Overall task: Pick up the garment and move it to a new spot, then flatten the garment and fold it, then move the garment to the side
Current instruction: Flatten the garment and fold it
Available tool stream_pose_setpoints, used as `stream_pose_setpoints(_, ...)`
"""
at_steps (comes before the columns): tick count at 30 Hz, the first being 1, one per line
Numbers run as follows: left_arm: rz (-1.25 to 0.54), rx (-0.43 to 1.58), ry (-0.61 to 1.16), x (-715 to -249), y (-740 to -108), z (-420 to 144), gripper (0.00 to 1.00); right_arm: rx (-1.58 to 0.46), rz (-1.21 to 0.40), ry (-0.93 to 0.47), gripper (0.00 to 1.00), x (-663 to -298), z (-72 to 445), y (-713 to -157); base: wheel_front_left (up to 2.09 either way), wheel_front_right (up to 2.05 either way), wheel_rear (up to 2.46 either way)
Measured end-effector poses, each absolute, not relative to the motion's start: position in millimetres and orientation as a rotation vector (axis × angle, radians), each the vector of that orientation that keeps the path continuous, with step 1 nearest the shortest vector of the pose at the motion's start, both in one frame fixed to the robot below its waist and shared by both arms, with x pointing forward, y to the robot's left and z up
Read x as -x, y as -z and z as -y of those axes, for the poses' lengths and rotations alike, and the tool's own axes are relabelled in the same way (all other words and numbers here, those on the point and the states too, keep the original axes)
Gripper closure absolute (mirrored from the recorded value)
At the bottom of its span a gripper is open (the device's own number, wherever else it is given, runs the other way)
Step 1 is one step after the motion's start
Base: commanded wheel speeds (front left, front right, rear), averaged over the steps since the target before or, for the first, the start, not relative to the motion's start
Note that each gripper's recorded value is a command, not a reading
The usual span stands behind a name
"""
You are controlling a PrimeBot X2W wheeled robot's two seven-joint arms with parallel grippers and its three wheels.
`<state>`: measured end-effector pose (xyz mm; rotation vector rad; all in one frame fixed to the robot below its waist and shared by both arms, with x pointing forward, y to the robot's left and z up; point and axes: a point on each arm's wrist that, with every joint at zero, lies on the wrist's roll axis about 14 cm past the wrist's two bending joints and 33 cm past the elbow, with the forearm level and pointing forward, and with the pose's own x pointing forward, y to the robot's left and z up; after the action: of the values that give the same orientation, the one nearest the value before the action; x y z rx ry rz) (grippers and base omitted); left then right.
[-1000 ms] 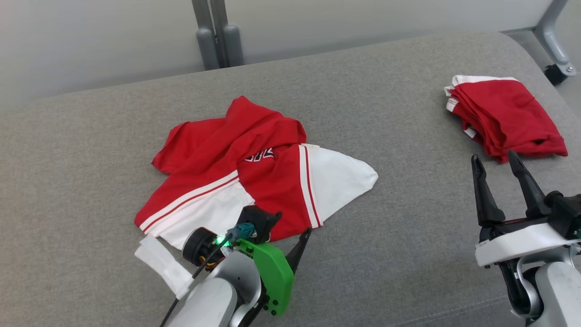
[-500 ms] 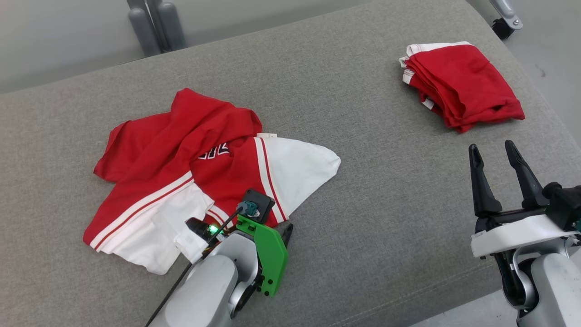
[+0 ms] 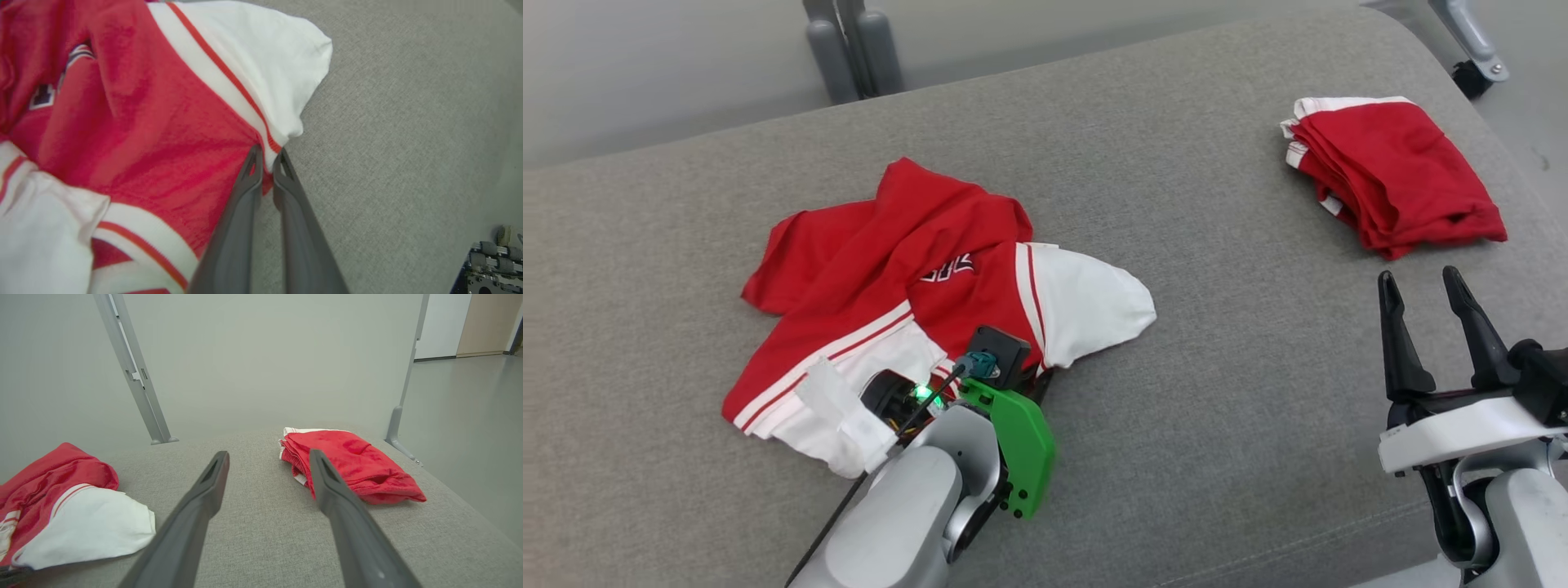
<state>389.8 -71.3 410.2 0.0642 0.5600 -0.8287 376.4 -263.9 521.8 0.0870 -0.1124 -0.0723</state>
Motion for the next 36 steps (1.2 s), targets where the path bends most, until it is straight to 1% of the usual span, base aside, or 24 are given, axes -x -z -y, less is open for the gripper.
stream_pose_setpoints(3,-0.516,-0.029,0.781,-393,-423,55,1.00,-0.096,0.103,0.043,0.00,-379,254,-518,0.00,0.00,0.00)
stream_pose_setpoints(9,-0.467,-0.033,0.612,-396,-439,-14,1.00,-0.113,0.105,-0.040,0.00,-388,226,-518,0.00,0.00,0.00)
stream_pose_setpoints(18,-0.558,-0.056,0.332,-355,-426,-121,1.00,-0.126,0.129,-0.135,0.00,-398,194,-527,0.00,0.00,0.00)
stream_pose_setpoints(24,-0.625,-0.036,0.204,-333,-409,-166,1.00,-0.124,0.133,-0.149,0.00,-397,190,-530,0.00,0.00,0.00)
stream_pose_setpoints(25,-0.631,-0.043,0.186,-332,-406,-173,0.98,-0.123,0.133,-0.147,0.00,-397,191,-530,0.00,0.00,0.00)
stream_pose_setpoints(26,-0.632,-0.042,0.173,-332,-405,-177,0.65,-0.122,0.132,-0.146,0.00,-396,192,-529,0.00,0.00,0.00)
stream_pose_setpoints(27,-0.638,-0.042,0.166,-331,-403,-180,0.03,-0.120,0.131,-0.145,0.00,-396,193,-529,0.00,0.00,0.00)
stream_pose_setpoints(28,-0.643,-0.044,0.164,-329,-400,-181,0.00,-0.118,0.129,-0.144,0.00,-395,194,-529,0.00,0.00,0.00)
stream_pose_setpoints(32,-0.608,-0.021,0.164,-332,-402,-177,0.00,-0.113,0.127,-0.144,0.00,-393,195,-529,0.00,0.00,0.00)
stream_pose_setpoints(36,-0.513,0.013,0.121,-337,-415,-179,0.00,-0.112,0.126,-0.148,0.00,-390,194,-528,0.00,0.00,0.00)
